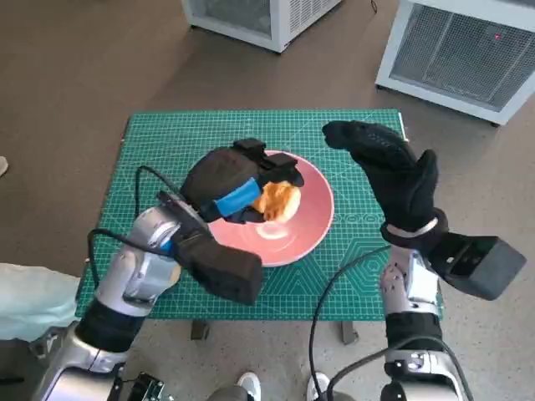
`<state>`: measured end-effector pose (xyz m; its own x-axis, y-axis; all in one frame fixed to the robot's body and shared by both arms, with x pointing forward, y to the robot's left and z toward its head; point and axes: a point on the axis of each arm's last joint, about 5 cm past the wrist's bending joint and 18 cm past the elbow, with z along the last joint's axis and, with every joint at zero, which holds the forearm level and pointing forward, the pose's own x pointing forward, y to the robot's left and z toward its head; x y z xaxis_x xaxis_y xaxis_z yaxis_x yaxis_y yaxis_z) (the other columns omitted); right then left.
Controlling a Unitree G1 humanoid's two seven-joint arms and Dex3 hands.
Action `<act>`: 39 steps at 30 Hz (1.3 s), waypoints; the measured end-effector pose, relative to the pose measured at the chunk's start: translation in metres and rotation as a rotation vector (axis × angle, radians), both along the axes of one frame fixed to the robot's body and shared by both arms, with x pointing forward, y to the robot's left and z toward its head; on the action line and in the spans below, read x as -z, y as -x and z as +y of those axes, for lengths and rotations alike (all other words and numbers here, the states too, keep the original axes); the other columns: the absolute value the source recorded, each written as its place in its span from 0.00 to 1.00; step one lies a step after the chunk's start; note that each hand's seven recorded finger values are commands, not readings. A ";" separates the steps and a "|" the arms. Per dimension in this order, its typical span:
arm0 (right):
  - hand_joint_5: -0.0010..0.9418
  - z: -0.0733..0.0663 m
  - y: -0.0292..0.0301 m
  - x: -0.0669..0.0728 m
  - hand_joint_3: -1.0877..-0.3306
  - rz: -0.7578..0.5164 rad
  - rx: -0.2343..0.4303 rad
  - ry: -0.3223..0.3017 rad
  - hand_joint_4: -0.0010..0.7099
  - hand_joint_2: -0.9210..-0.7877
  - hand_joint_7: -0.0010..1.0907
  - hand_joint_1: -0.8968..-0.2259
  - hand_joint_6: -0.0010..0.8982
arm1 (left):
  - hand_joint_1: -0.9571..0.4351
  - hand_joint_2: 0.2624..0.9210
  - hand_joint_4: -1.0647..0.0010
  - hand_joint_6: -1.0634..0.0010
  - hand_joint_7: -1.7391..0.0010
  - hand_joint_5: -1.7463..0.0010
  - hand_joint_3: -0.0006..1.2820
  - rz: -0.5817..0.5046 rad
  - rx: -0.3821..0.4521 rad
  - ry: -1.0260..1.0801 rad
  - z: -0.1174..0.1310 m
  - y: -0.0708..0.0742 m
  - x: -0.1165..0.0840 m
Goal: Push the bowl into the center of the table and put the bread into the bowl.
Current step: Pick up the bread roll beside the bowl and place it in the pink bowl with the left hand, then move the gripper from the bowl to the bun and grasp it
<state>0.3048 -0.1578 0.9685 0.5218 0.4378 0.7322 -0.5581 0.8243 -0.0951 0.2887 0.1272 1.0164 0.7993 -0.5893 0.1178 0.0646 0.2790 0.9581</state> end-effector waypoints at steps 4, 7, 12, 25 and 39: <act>0.00 0.000 0.0006 -0.001 0.49 -0.004 0.001 0.000 0.28 0.00 0.58 0.29 0.00 | 0.66 0.91 0.62 0.61 0.82 0.89 0.04 0.076 -0.041 -0.017 -0.001 -0.001 0.001; 0.00 -0.001 0.0013 0.000 0.49 -0.004 0.003 -0.002 0.28 0.00 0.58 0.29 0.00 | 0.61 0.89 0.74 0.67 0.92 0.96 0.02 0.150 -0.064 -0.040 0.000 0.001 -0.001; 0.00 -0.001 0.0018 0.000 0.49 0.001 0.009 -0.005 0.27 0.00 0.58 0.28 0.00 | 0.56 0.86 0.85 0.72 0.97 0.99 0.00 0.261 -0.080 -0.060 0.001 0.008 -0.011; 0.00 -0.001 0.0023 0.001 0.49 0.012 0.020 -0.013 0.28 0.00 0.58 0.28 0.00 | 0.53 0.83 0.87 0.71 0.98 1.00 0.00 0.214 -0.040 0.029 0.019 0.044 -0.042; 0.00 0.002 0.0020 0.003 0.49 0.021 0.012 -0.014 0.28 0.00 0.58 0.29 0.00 | 0.53 0.79 0.85 0.67 0.98 0.99 0.00 0.050 -0.082 0.140 0.061 0.094 -0.068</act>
